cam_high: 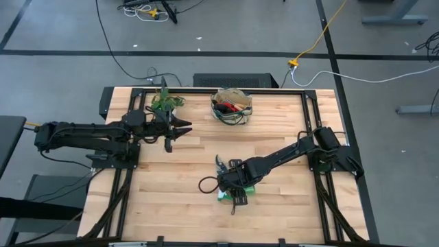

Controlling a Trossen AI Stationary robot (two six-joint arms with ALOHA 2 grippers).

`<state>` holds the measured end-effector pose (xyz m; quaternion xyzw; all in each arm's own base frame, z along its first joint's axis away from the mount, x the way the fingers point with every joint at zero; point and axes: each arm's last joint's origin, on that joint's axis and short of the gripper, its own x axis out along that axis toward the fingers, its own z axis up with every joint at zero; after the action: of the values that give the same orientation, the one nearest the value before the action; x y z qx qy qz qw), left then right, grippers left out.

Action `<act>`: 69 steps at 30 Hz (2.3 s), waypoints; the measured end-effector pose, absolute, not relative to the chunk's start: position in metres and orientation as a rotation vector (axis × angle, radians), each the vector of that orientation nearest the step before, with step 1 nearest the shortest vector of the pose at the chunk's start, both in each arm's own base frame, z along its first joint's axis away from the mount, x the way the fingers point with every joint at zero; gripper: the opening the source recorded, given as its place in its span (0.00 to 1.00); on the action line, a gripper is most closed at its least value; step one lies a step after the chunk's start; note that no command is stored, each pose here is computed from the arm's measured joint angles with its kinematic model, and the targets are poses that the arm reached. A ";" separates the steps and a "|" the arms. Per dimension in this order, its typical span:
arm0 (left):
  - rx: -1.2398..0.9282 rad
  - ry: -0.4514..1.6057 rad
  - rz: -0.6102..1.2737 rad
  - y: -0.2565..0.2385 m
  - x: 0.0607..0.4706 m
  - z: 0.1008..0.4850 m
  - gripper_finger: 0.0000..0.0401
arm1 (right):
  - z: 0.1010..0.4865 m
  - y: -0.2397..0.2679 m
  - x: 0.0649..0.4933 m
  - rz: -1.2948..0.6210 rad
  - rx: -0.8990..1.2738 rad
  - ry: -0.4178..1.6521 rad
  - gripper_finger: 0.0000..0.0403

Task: Pick & Place Garden tools in Gardening bag
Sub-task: Put the green spray bottle into the gardening bag

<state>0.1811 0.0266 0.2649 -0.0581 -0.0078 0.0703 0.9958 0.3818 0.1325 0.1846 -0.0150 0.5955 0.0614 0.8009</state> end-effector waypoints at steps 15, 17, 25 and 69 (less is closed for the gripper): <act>-0.116 -0.015 0.141 0.027 0.181 0.265 0.27 | 0.167 0.128 0.379 0.125 -0.013 1.266 0.59; -0.116 -0.016 0.141 0.027 0.181 0.265 0.27 | 0.167 0.128 0.379 0.128 -0.015 1.262 0.59; -0.116 -0.015 0.141 0.027 0.181 0.265 0.27 | 0.163 0.127 0.376 0.126 -0.017 1.282 0.59; -0.117 -0.008 0.141 0.027 0.181 0.264 0.27 | 0.222 0.109 0.386 0.063 -0.016 1.069 0.33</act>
<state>0.1812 0.0265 0.2641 -0.0583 -0.0039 0.0702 0.9958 0.3865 0.1087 0.2218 -0.0077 0.5093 0.0299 0.8600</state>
